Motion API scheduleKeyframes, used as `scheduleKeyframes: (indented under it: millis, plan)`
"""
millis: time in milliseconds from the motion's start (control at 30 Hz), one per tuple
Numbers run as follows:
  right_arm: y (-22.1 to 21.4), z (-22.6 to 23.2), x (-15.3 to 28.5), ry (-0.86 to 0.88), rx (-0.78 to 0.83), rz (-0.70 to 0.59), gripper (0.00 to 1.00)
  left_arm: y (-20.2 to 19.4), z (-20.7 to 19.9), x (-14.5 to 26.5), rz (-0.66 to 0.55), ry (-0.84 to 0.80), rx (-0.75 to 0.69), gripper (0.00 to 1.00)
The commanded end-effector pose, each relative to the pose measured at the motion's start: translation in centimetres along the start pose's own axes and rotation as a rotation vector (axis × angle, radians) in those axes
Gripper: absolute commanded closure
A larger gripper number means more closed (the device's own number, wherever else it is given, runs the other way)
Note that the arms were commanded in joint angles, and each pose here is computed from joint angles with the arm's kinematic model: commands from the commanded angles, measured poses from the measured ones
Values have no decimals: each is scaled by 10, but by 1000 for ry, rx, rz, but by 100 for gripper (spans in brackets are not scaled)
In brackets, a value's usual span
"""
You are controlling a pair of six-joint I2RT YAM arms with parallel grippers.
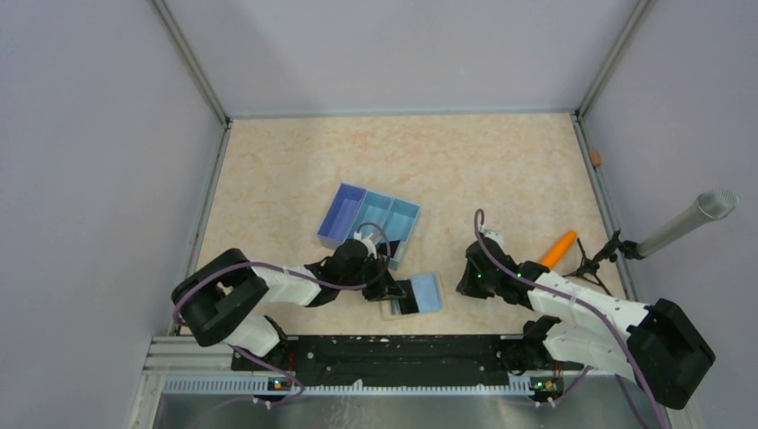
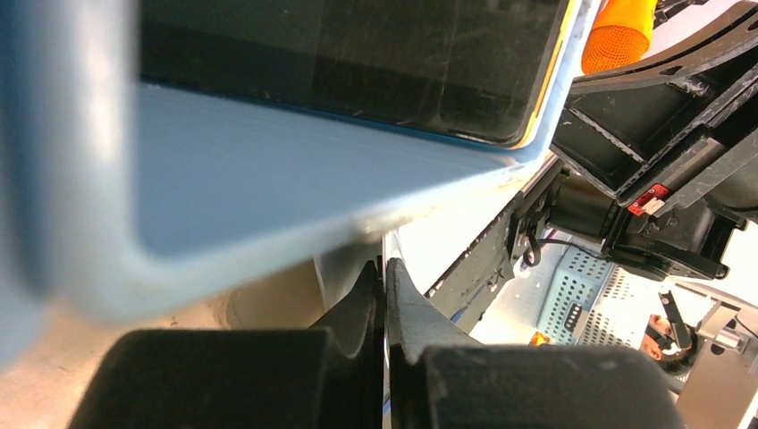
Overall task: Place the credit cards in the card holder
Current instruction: Insert the credit card into the card holder.
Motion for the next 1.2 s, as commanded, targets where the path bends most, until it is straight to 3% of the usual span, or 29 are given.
scheduleKeyframes:
  millis: [0, 1167]
  plan:
    - [4, 1, 1, -9, -15, -11, 100, -10, 8, -5, 56, 38, -5, 100]
    - [7, 0, 3, -16, -16, -27, 100, 3, -5, -19, -9, 6, -18, 100]
Point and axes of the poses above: each gripper's point midway between its finger pads, its own x axis back along the fingers, its own z axis along the line the jaws close on, y = z × x, the point moved 4 cm from there along x, back along the fingers, and after that the axes turned 4 degrees about -x, right-handed, at the moved point
